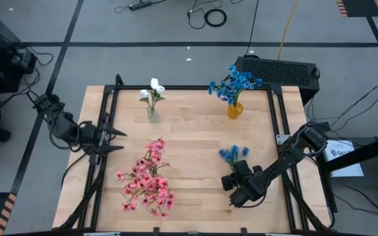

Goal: Sort flowers into vase by color
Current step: Put the blue flowers into the yellow vase

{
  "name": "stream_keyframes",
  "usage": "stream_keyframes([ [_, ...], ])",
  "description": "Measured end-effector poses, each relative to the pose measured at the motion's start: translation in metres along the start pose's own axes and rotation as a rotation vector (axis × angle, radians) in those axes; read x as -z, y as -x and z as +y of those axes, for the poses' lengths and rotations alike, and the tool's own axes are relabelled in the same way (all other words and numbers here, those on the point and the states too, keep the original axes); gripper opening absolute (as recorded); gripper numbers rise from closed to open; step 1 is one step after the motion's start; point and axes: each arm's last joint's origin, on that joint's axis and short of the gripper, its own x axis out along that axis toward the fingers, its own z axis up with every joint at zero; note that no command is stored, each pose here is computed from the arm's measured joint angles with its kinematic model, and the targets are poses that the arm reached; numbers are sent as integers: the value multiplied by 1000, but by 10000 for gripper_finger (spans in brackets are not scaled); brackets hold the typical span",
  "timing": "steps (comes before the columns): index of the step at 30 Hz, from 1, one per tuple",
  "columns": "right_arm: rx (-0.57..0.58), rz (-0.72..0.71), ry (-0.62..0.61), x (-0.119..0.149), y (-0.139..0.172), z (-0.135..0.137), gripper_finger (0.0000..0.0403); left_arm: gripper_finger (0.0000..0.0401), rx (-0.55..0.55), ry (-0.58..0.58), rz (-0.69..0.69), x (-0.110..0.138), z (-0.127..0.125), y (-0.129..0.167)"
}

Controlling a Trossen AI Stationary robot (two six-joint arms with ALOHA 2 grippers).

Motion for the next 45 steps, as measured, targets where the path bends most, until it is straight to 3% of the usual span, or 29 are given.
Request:
stream_keyframes([
  [5,-5,-7,18,0,0,0,22,217,0,9,-12,-1,2,3],
  [11,-48,-117,79,-2,10,1,6,217,0,10,-15,-1,2,3],
  [16,-239,-368,130,-21,58,3,3,217,-17,1,-33,-3,2,3],
  [21,-421,-619,238,-65,131,-4,2,217,-51,-29,-75,-8,3,3],
  [26,-460,-843,387,-112,193,-29,1,217,-63,-54,-116,-13,4,4],
  [29,-416,-983,389,-135,213,-52,1,217,-69,-78,-138,-15,4,4],
  [33,-367,-1086,336,-153,216,-82,1,217,-74,-110,-154,-17,5,4],
  [37,-400,-1090,305,-149,196,-103,0,217,-82,-128,-184,-21,5,5],
  [45,-371,-1084,158,-149,157,-108,1,217,-114,-111,-319,-36,7,8],
])
